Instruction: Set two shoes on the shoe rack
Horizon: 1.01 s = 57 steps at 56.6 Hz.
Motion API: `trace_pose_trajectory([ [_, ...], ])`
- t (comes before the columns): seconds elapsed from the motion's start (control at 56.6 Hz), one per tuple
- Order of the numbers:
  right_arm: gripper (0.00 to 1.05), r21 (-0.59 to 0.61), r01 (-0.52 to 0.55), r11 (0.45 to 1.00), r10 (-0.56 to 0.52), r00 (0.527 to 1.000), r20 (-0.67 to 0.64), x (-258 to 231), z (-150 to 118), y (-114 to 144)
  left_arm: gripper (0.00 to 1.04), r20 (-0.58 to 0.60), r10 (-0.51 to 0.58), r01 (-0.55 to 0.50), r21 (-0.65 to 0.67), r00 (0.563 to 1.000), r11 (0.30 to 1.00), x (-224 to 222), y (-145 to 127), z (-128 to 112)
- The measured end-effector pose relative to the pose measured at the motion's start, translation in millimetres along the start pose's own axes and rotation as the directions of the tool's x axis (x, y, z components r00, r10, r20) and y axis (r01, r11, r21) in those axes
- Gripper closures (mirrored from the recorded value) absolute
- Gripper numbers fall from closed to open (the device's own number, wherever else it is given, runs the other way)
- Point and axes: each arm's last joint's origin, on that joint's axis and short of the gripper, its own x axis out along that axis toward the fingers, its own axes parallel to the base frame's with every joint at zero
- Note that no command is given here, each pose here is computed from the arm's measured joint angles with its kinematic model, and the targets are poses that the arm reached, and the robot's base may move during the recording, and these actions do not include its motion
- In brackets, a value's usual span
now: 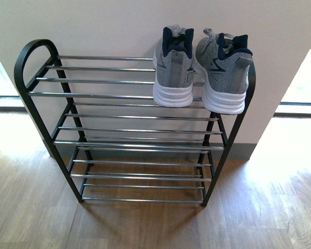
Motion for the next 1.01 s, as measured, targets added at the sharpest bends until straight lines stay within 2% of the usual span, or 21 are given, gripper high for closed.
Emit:
trace_pose_trajectory([
  [0.406,0.09,0.0,0.0,1.0,0.0,1.0,0.0,0.0,0.0,0.0,0.08,0.0,0.0,0.0,0.0,1.0,1.0,0.0,0.0,0.0],
  [1.007,0.09,0.0,0.002,1.0,-0.002,1.0,-0.001,0.0,-0.1,0.1,0.09,0.0,-0.002,0.002,0.003,1.0,1.0,0.0,0.0,0.1],
])
